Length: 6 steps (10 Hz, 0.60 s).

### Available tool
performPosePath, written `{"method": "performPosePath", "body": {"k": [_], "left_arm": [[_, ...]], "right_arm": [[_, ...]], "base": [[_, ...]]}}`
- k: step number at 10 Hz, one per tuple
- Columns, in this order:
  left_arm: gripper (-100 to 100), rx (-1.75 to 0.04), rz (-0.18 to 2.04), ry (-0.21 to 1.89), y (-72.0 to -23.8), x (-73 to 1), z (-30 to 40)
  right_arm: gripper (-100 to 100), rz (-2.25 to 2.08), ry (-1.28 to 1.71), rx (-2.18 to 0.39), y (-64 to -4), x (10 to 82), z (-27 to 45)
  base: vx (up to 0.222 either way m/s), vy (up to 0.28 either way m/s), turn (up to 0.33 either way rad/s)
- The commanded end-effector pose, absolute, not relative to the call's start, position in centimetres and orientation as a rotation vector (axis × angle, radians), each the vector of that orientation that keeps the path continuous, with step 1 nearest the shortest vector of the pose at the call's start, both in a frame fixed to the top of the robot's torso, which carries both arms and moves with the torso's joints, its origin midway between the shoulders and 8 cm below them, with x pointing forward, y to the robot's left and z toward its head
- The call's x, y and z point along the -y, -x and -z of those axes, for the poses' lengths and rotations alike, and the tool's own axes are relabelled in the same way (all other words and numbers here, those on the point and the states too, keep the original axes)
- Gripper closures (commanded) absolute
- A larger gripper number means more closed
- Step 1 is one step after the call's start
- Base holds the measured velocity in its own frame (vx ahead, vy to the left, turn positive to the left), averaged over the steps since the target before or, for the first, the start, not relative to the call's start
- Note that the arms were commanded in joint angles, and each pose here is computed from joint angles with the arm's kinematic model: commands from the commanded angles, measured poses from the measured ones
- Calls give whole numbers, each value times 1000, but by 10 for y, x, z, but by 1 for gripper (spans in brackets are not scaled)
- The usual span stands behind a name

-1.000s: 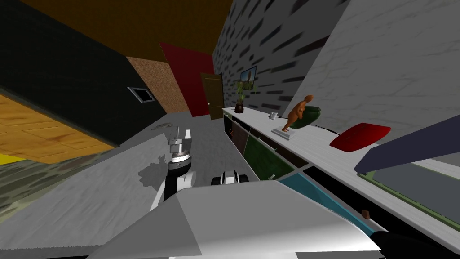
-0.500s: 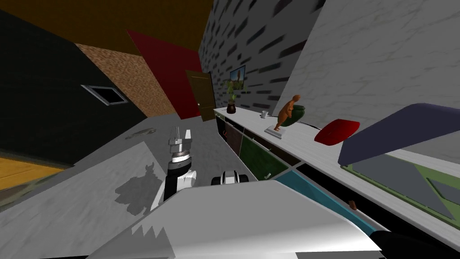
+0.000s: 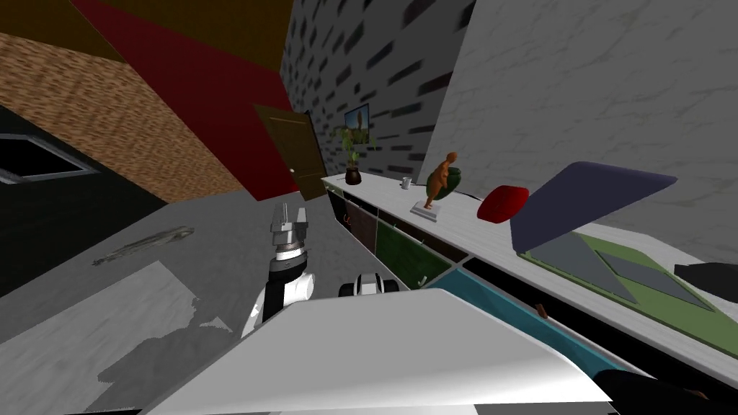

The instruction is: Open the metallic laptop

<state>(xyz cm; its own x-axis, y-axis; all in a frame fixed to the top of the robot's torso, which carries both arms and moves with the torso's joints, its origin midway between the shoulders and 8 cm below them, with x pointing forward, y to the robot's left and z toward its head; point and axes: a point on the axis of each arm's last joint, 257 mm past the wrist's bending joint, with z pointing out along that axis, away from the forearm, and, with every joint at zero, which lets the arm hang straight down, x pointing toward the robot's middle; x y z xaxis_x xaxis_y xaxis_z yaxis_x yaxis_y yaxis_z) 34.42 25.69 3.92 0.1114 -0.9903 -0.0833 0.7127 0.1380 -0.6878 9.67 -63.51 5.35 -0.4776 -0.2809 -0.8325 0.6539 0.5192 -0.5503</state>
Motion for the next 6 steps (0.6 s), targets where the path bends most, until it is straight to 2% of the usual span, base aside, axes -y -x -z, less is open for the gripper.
{"method": "performPosePath", "body": {"k": [1,2,4,6], "left_arm": [[0,-615,1351,559,-344,-257,-39],[0,-615,1351,559,-344,-257,-39],[0,-615,1351,559,-344,-257,-39],[0,-615,1351,558,-344,-257,-39]], "right_arm": [[100,1130,-295,-1739,-102,632,-52],[-100,1146,-291,-1738,-97,640,-55],[-100,1161,-263,-1733,-97,648,-63],[-100,1159,-208,-1726,-106,649,-73]], "base": [[36,15,8],[-10,-14,71],[-58,-49,134],[-113,-97,214]]}}
